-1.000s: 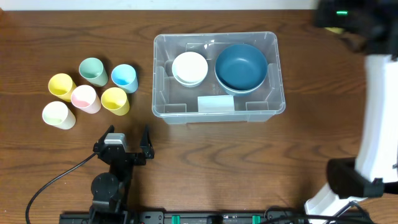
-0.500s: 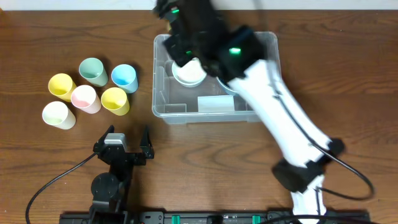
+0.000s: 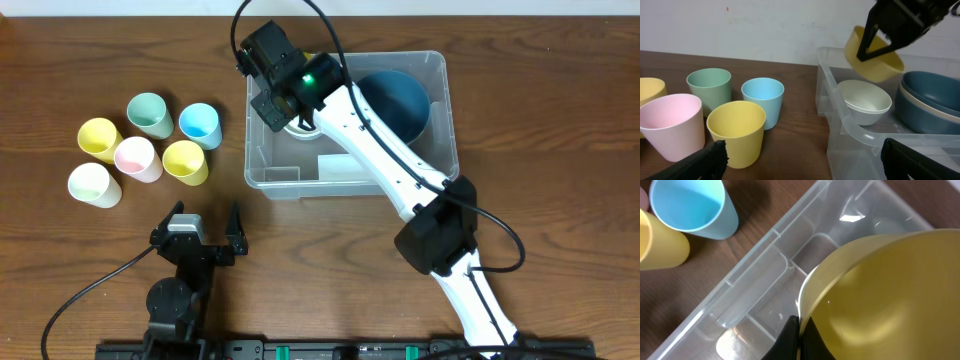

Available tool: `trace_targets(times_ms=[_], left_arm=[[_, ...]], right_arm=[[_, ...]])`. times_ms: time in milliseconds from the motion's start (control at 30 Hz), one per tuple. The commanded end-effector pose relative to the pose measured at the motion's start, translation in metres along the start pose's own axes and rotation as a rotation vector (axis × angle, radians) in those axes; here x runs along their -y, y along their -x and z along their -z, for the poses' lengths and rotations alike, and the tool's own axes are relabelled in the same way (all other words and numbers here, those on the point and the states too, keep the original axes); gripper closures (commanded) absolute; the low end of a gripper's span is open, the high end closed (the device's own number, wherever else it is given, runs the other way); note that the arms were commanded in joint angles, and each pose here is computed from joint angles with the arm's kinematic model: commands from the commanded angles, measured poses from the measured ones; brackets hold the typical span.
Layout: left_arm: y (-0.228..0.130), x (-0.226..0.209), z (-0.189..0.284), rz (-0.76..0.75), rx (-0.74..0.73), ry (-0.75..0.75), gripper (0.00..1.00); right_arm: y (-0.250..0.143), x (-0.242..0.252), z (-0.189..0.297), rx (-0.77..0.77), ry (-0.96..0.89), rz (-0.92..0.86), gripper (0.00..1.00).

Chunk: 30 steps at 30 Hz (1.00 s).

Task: Pack container
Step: 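Carry the yellow cups left and lower them into the white bowl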

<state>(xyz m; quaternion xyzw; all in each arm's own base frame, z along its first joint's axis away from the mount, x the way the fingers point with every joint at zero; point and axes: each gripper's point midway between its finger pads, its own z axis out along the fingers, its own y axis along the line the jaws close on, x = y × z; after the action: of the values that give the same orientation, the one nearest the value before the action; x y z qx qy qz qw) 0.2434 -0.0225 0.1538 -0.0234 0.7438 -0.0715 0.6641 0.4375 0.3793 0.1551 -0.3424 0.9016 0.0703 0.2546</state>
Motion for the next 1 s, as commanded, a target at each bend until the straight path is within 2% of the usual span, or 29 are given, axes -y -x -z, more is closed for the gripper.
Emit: trace_targets(times_ms=[0,333,567,600,633,667,700,733,767,833,967], left_arm=[[-0.017,-0.005,-0.001,-0.005,-0.046,0.022,0.02],[-0.017,-0.005,-0.001,-0.005,-0.046,0.022,0.02],[-0.017,-0.005,-0.001,-0.005,-0.046,0.022,0.02],[-0.017,-0.006,-0.001,-0.005,-0.046,0.023,0.02],[-0.017,-0.005,-0.001,-0.005,-0.046,0.022,0.02],[-0.017,-0.006,-0.001,-0.005,-0.046,0.023,0.02],[-0.017,-0.005,-0.001,-0.005,-0.046,0.022,0.02],[-0.017,-0.006,-0.001,-0.005,-0.046,0.023,0.02],[-0.017,-0.006,-0.001,-0.005,-0.046,0.023,0.02],[-0.017,-0.005,-0.001,-0.005,-0.046,0.022,0.02],[-0.017,-0.005,-0.001,-0.005,-0.046,0.022,0.02]], right_arm=[[-0.008,-0.001,-0.016,-0.033,0.004,-0.022,0.99],[-0.025,0.005,-0.041,-0.093,-0.013,-0.029,0.99],[-0.034,0.029,-0.055,-0.121,-0.042,-0.062,0.98],[-0.034,0.033,-0.055,-0.121,-0.045,-0.067,0.96],[-0.034,0.038,-0.055,-0.118,-0.052,-0.073,0.89],[-0.033,0.041,-0.055,-0.116,-0.054,-0.077,0.75],[-0.033,0.044,-0.055,-0.116,-0.056,-0.08,0.51],[-0.034,0.047,-0.055,-0.117,-0.058,-0.083,0.36],[-0.035,0.048,-0.055,-0.12,-0.057,-0.086,0.32],[-0.036,0.045,-0.053,-0.126,-0.039,-0.085,0.29],[-0.026,0.033,-0.029,-0.1,0.024,-0.085,0.29]])
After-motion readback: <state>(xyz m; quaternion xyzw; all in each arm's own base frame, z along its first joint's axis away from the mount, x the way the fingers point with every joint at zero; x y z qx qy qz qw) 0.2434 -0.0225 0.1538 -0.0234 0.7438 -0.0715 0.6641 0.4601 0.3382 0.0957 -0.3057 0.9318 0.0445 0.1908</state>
